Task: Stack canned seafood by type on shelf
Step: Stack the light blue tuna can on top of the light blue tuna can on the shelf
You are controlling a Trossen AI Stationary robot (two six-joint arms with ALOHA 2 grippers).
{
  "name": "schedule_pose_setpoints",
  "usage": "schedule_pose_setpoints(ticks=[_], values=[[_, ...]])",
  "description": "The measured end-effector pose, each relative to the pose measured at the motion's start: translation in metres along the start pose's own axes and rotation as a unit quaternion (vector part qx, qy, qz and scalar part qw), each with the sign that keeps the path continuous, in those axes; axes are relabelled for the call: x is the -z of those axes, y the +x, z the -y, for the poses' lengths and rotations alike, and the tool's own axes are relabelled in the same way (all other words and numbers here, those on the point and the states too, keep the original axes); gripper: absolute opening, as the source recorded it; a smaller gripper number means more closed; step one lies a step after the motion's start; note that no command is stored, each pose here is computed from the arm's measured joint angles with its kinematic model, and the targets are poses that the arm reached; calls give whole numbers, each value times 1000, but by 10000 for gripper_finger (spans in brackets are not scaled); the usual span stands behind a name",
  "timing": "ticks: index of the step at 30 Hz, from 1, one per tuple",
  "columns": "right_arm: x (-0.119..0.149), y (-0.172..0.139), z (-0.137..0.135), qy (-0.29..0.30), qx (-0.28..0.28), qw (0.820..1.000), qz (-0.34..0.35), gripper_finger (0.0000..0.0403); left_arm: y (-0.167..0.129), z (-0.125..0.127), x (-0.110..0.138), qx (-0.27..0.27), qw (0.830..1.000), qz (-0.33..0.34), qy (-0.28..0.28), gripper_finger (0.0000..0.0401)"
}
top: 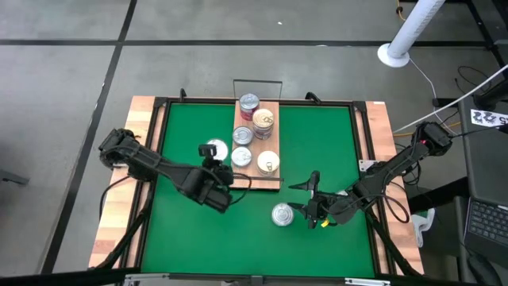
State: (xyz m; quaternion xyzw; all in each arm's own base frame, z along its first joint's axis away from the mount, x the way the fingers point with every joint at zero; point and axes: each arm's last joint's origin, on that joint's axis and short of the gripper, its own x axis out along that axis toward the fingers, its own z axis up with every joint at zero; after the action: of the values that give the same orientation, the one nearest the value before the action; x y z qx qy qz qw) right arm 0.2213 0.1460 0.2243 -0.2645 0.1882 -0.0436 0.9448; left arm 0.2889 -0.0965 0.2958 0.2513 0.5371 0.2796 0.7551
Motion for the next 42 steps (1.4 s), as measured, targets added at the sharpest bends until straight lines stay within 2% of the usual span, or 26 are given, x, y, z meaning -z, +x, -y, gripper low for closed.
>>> schedule_pose_setpoints(ticks=[10,18,29,38,42], values=[[0,0,0,0,0,1000,0,280,24,-15,-20,18,1000,16,6,0],[0,0,0,0,0,1000,0,280,42,-28,-30,65,998,17,15,0],[0,0,0,0,0,1000,0,280,62,-44,-33,114,993,2,33,0],[0,0,0,0,0,1000,0,280,70,-52,-35,121,992,2,40,0],[0,0,0,0,0,1000,0,280,74,-54,-37,152,988,8,36,0]])
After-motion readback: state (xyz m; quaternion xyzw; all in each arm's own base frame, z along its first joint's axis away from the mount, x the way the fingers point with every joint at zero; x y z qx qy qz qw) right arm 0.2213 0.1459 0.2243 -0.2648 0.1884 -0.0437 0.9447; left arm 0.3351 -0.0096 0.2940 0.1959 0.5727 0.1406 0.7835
